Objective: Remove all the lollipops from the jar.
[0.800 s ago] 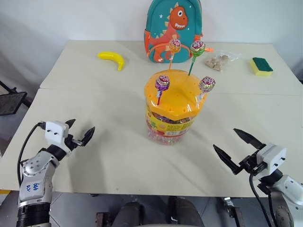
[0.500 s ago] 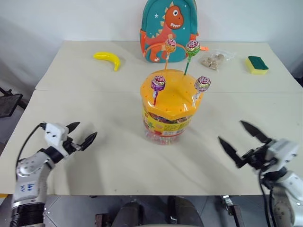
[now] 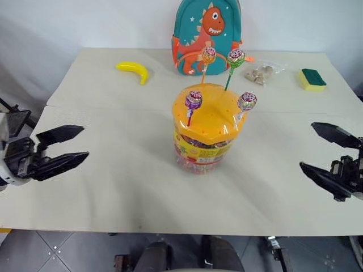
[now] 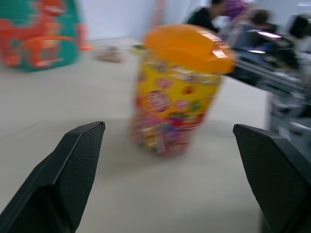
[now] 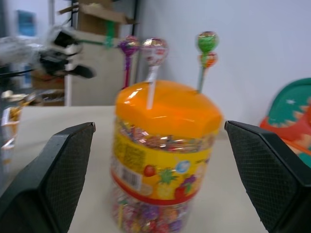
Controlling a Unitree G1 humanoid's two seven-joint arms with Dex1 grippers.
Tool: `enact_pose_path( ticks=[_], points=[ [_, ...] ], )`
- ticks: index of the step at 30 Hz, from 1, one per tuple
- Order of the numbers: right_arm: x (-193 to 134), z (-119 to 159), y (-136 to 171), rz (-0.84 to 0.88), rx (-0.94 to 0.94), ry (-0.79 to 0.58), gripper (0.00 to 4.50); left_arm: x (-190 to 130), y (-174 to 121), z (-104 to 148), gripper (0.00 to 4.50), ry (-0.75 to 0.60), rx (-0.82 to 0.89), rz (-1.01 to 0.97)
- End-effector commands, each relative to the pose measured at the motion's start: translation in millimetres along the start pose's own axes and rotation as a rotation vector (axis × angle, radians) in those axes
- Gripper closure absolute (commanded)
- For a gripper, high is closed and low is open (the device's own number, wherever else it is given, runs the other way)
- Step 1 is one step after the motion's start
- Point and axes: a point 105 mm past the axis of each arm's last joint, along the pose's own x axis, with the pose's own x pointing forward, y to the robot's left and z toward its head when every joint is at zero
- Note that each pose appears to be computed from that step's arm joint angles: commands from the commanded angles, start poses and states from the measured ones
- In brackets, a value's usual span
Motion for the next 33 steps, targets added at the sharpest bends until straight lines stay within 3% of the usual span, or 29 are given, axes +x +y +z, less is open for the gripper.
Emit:
enact_pose_path(
  ticks=[1,7,15,20,26,30,33],
  points=[
    [0,9,-4,0.0,-0.046,-0.001,0.02,41,-1,13,0.0,-0.026,0.127,-0.107],
    [8,14,-3,-0.06,-0.06,-0.037,0.02,119,-12,26,0.0,-0.089,0.193,-0.339],
    [27,20,7,-0.073,-0.054,-0.085,0.02,166,-16,29,0.0,-0.123,0.166,-0.45],
    [30,22,8,-0.093,-0.064,-0.093,0.0,178,-18,29,1.2,-0.113,0.14,-0.492],
    [31,23,9,-0.097,-0.068,-0.093,0.0,181,-25,31,3.08,-0.118,0.118,-0.539],
    [34,24,10,-0.076,-0.056,-0.1,0.0,182,-19,45,4.31,-0.208,0.074,-0.51],
    [37,27,10,-0.058,-0.042,-0.12,0.0,177,-9,67,4.46,-0.341,0.016,-0.456]
  ],
)
